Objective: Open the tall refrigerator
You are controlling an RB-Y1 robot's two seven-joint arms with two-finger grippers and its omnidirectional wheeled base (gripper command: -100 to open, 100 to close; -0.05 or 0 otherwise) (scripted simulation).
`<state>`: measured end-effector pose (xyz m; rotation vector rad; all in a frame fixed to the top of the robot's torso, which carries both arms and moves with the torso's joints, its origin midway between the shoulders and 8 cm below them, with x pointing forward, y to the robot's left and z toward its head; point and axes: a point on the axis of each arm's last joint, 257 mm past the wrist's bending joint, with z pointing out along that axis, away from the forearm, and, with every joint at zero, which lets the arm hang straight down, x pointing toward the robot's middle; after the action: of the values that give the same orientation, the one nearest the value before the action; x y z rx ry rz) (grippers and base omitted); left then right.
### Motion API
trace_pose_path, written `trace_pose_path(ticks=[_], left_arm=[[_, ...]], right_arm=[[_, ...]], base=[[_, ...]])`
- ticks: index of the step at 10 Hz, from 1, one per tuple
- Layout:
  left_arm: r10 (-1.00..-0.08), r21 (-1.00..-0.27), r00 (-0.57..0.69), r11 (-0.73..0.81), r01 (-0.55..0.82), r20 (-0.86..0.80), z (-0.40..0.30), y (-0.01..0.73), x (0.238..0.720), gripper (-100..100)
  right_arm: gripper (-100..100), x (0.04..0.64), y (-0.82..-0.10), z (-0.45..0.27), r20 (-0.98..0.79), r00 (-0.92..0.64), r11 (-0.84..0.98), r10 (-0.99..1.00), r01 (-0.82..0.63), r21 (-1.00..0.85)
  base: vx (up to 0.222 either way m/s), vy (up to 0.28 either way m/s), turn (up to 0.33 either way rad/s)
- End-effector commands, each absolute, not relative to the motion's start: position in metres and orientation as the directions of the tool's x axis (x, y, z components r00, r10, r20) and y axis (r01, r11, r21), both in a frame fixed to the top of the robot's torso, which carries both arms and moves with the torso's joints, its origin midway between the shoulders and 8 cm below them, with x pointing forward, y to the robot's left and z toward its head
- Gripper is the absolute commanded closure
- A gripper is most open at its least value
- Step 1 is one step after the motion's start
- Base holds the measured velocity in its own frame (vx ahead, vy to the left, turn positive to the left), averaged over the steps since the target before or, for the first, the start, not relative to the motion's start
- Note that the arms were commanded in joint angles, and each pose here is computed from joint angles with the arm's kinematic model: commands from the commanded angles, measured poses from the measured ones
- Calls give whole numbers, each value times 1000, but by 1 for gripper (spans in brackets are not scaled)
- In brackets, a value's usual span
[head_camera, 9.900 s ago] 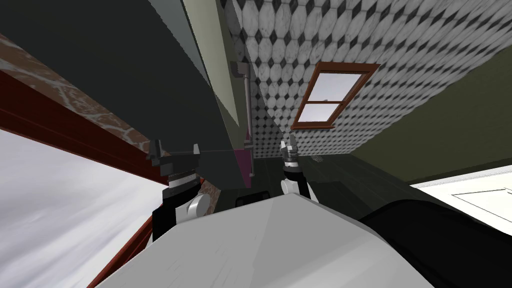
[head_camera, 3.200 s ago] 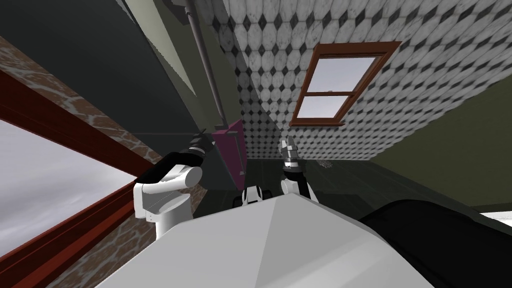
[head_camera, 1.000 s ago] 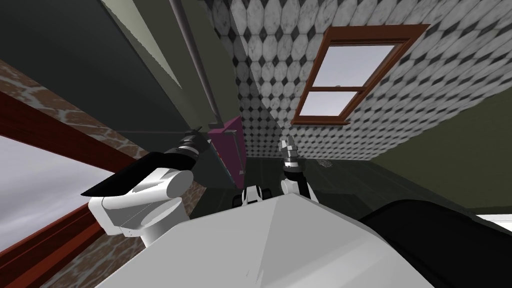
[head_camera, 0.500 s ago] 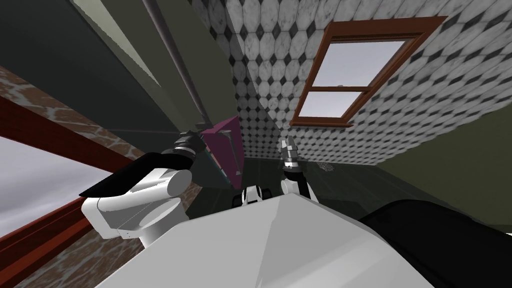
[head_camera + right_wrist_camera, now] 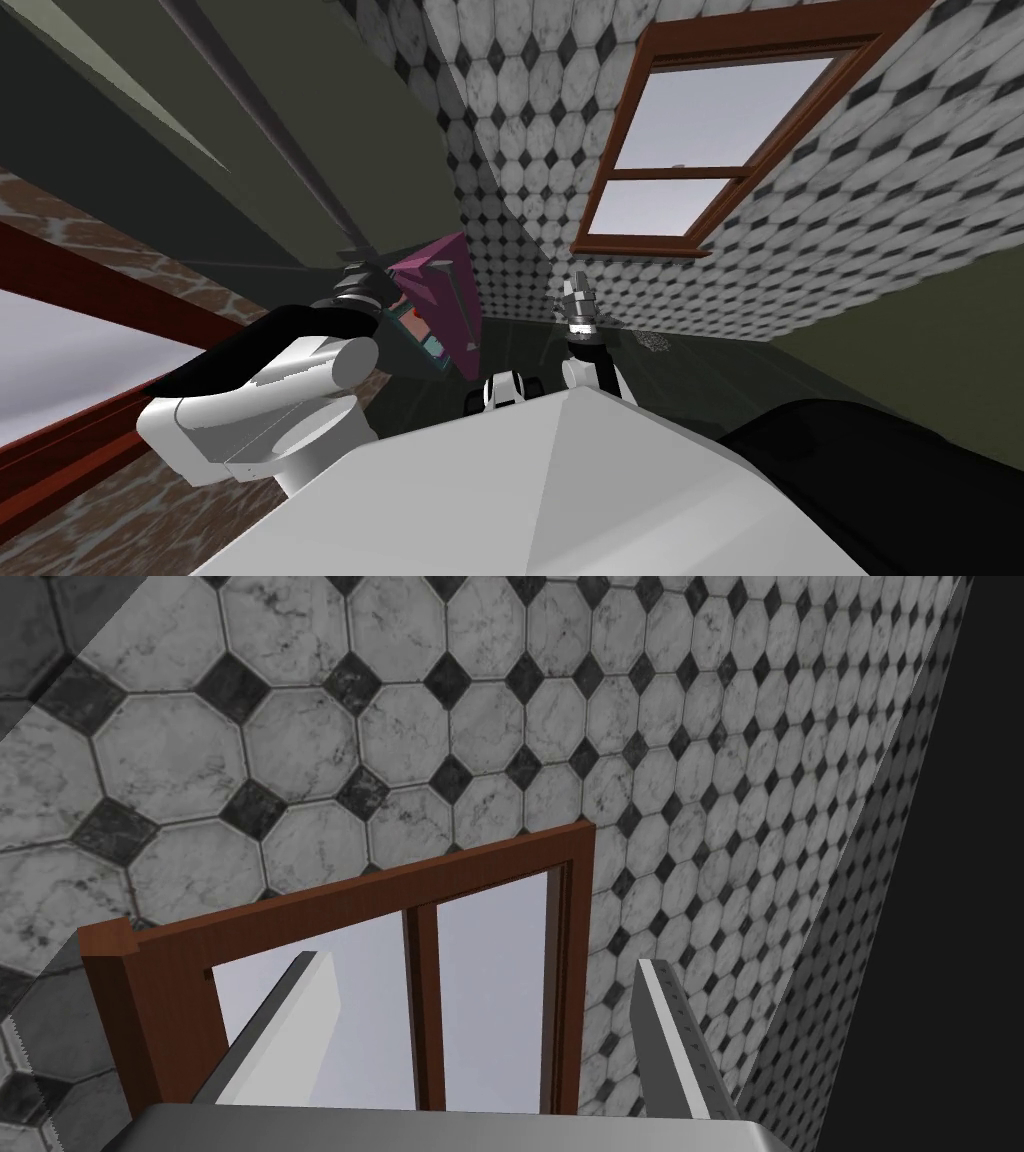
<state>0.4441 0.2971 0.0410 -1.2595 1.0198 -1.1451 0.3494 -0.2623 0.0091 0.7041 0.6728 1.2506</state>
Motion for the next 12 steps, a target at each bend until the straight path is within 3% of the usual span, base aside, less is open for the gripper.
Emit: trace_pose_path(ticks=[1,7,8,12], left_arm=[[-979,-994,197,-25,105,45,53,309,442,100],[-959,-993,277,-20,113,51,57,336,436,100],[-959,-997,279,-23,78,44,44,338,444,-100],[-960,-999,277,-33,7,34,21,340,460,-100]], right_arm=[[0,349,-262,9,-69,186,169,980,-598,784],[0,349,-262,9,-69,186,169,980,-598,784],[0,349,-262,9,-69,186,169,980,-598,784],[0,349,-262,9,-70,186,169,980,-597,784]], base=[[34,-272,58],[29,-252,49],[7,-11,-29],[-9,52,-20]])
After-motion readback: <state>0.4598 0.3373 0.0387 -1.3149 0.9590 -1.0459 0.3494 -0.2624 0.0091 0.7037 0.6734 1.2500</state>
